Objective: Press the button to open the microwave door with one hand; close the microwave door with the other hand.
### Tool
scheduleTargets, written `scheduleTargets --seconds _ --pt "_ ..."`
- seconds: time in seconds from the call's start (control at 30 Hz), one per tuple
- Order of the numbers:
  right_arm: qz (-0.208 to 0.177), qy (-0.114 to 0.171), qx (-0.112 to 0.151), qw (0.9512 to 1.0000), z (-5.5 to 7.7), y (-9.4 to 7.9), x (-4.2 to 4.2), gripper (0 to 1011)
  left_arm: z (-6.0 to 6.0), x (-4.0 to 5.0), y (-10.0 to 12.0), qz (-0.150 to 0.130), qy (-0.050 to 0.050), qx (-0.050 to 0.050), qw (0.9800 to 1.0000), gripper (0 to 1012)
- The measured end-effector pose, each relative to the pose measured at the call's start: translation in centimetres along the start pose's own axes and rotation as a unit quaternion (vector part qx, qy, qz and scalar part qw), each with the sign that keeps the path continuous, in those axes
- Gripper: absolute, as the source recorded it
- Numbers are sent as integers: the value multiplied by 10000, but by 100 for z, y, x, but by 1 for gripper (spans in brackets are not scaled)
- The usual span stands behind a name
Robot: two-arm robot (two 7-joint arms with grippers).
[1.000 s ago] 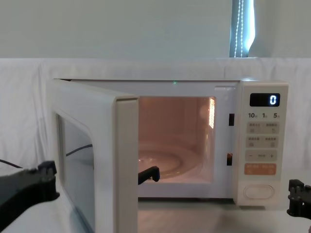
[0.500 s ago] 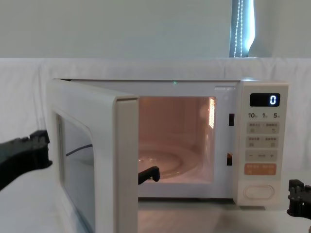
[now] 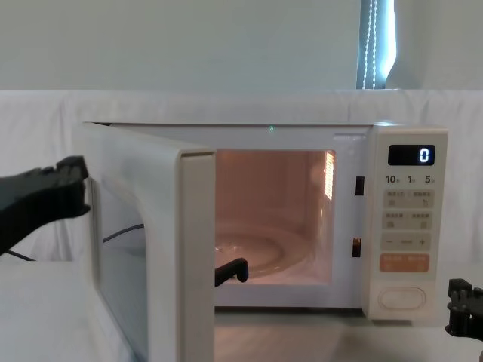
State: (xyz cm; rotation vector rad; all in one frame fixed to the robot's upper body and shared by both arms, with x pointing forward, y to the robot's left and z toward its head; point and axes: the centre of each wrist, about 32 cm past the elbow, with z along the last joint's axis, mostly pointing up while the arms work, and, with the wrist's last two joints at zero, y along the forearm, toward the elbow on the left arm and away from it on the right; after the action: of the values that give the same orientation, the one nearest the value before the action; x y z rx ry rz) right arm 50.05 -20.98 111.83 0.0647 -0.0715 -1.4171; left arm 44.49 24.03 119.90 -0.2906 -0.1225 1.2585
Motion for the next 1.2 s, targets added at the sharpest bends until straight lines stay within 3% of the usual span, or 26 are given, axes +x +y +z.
scheduleTargets --seconds 0.2,0.37,0.7,0.83,1.2 --pt "0 0 0 10000 0 0 0 0 17 12 -68 -171 86 2 9998 0" --pt "-1 0 0 10000 0 0 1 0 17 7 -131 -323 253 84 9991 0" --pt "0 0 1 10000 0 0 0 0 -40 22 -274 -615 465 187 9969 0" --pt "0 0 0 10000 0 0 0 0 -68 30 -337 -694 488 177 9962 0" --pt "0 0 0 10000 0 0 0 0 -182 85 -568 -877 376 228 9952 0"
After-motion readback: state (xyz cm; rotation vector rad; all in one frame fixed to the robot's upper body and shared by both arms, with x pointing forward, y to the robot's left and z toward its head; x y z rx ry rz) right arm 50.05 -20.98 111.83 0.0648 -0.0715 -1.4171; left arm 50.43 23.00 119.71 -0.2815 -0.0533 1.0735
